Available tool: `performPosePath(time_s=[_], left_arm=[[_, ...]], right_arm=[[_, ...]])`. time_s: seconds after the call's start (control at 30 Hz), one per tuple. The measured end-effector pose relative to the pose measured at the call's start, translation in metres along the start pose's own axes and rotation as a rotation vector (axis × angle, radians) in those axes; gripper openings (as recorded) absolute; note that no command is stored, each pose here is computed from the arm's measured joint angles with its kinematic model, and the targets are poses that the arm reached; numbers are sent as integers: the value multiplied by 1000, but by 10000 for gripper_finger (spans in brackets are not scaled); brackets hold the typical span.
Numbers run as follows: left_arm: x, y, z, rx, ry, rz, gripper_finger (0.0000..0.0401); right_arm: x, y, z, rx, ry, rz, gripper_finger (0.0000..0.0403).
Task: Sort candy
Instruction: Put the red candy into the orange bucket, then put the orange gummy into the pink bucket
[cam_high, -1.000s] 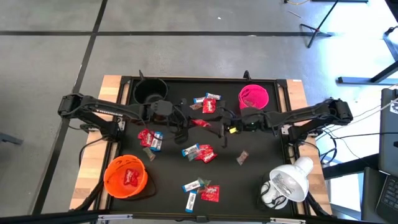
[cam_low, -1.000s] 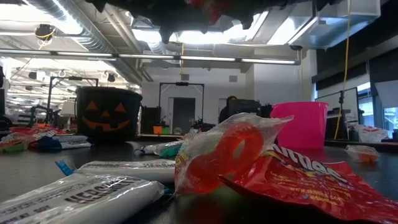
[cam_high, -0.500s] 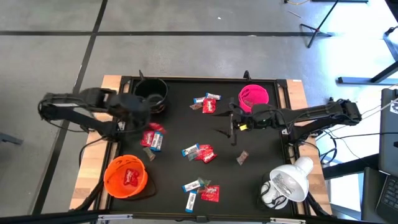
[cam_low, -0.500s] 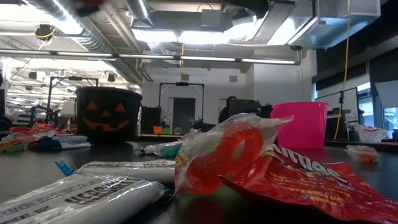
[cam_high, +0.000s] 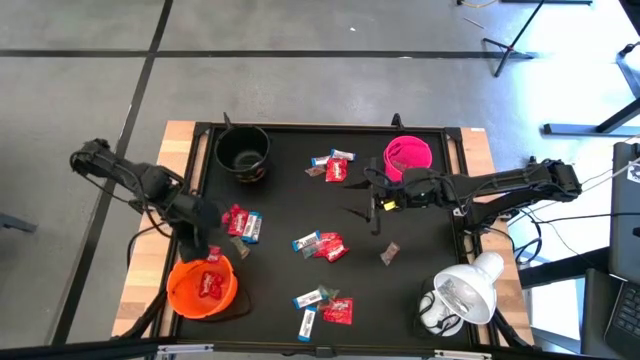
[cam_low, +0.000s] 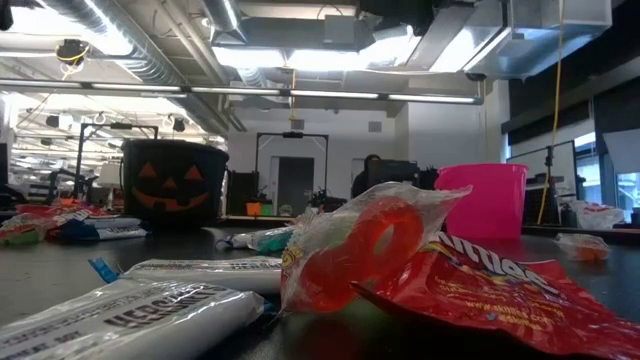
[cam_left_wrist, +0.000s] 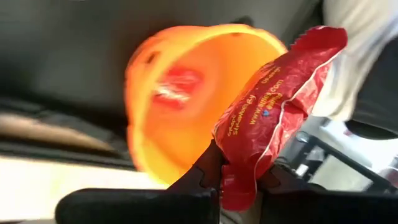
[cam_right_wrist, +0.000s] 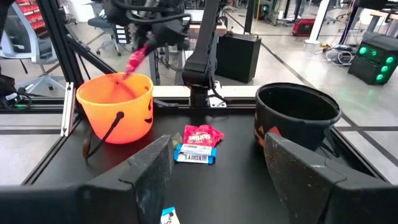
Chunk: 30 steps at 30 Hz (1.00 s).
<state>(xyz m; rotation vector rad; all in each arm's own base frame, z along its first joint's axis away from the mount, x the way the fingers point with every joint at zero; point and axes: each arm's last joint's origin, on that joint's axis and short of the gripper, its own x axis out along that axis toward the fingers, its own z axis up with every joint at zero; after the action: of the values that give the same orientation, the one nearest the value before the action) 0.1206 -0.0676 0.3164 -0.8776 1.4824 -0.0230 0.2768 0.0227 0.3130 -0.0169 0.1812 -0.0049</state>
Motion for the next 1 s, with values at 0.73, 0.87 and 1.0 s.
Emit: performPosePath(time_s=[0.73,0.87,1.0], left_arm=[[41,-23,-19,54,29,9,44],[43,-24,-20,71,-14,33,95],[44,-21,-22,85,-29,68,139]], right_arm=[[0,0,-3,-6,28,0,248],[0,0,-4,-8,39,-1,248],[0,0,-5,-9,50,-1,248]])
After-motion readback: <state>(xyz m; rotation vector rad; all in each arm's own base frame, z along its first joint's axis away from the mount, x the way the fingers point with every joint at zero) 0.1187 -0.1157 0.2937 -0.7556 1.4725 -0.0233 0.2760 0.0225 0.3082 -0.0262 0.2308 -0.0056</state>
